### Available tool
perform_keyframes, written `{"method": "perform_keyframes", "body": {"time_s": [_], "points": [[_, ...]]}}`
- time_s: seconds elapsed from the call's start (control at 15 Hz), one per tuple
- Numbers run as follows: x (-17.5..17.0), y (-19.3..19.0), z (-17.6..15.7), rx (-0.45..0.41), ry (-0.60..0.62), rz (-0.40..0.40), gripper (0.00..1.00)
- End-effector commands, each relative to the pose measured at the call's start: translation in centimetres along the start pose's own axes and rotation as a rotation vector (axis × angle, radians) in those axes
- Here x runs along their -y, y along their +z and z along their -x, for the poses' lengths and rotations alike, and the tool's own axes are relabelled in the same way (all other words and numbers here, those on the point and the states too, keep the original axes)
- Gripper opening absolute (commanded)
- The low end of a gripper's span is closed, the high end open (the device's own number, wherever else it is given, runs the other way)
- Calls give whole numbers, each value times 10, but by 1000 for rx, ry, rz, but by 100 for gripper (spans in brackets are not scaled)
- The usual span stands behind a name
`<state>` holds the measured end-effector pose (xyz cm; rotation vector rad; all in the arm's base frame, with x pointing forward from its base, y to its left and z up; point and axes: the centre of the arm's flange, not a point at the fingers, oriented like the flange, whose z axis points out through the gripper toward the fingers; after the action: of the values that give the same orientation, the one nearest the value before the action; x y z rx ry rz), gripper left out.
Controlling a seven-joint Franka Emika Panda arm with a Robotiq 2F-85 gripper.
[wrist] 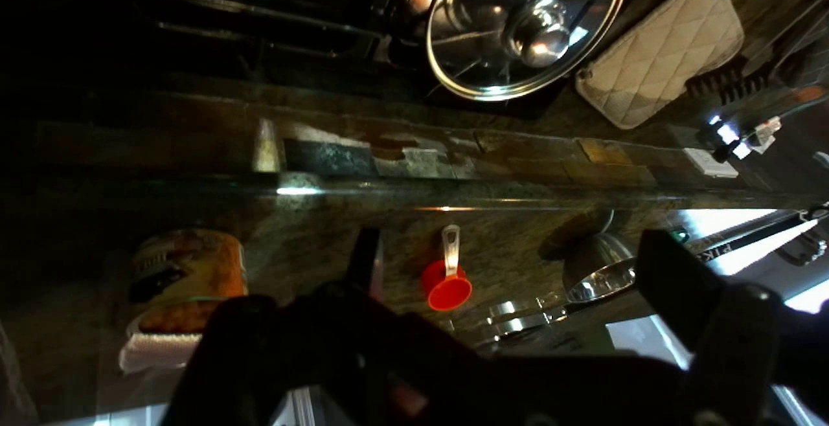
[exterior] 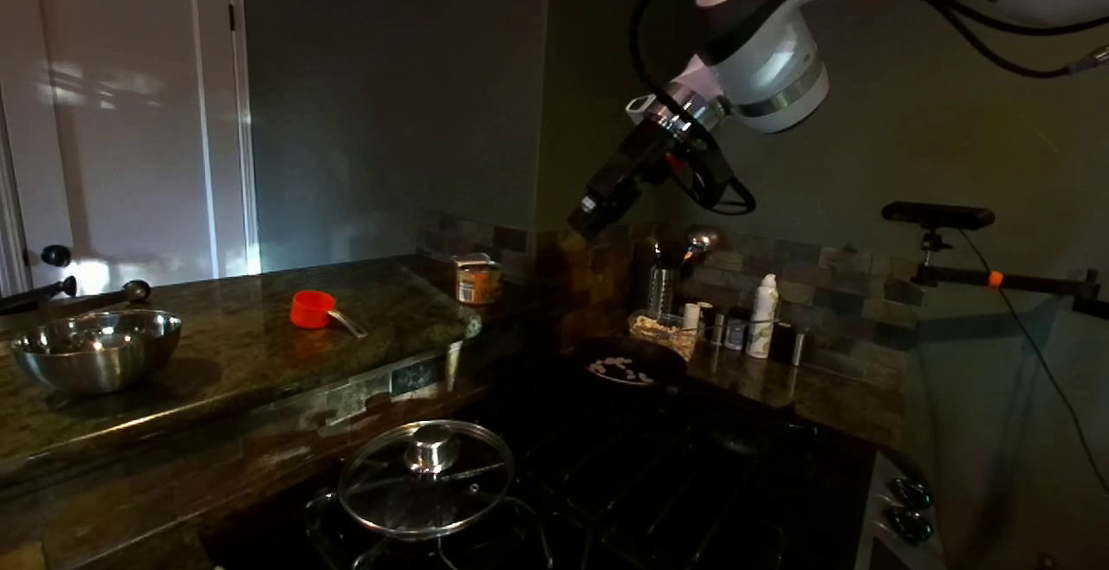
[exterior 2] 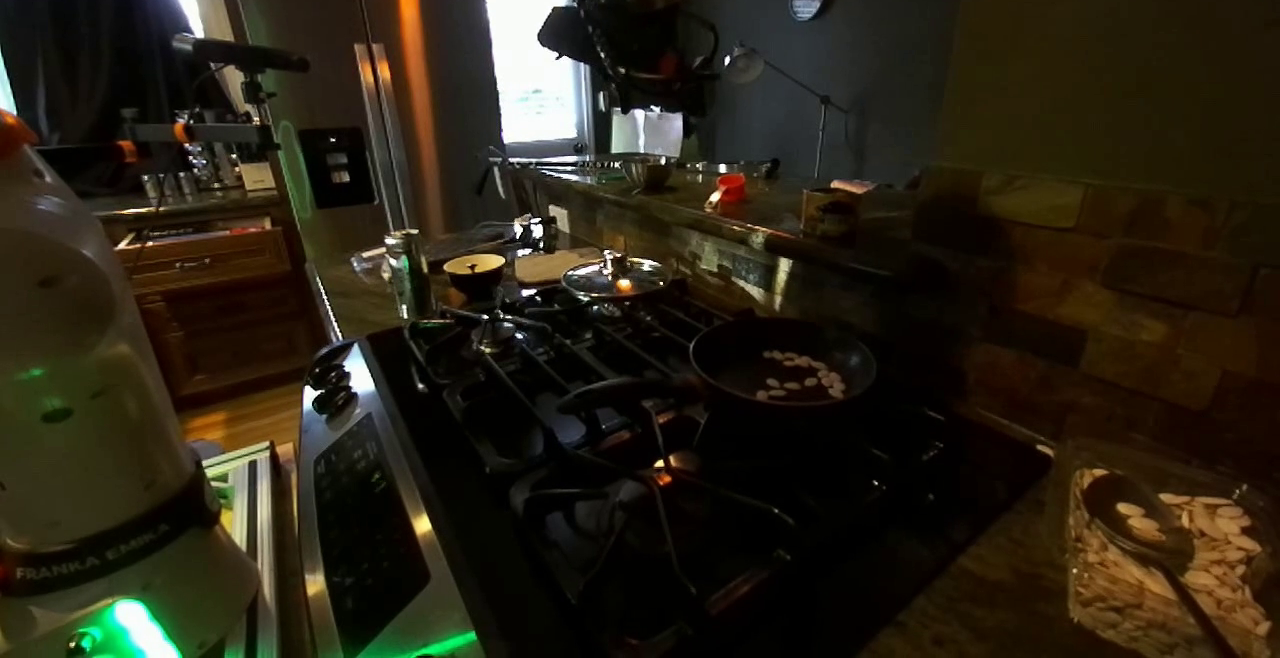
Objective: Put the orange scoop in the pan
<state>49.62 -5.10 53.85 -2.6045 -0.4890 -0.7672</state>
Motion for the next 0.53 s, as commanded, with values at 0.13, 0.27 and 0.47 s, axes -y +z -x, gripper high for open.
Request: {"method": "perform_keyframes", "body": {"time_s": [0.13,0.27,0.47], "points": [[-15,74,-88,64,-241,-24,100],[-11,101,-118,88,-316,-61,100],[2,149,-159,61,-353,-69,100]]}}
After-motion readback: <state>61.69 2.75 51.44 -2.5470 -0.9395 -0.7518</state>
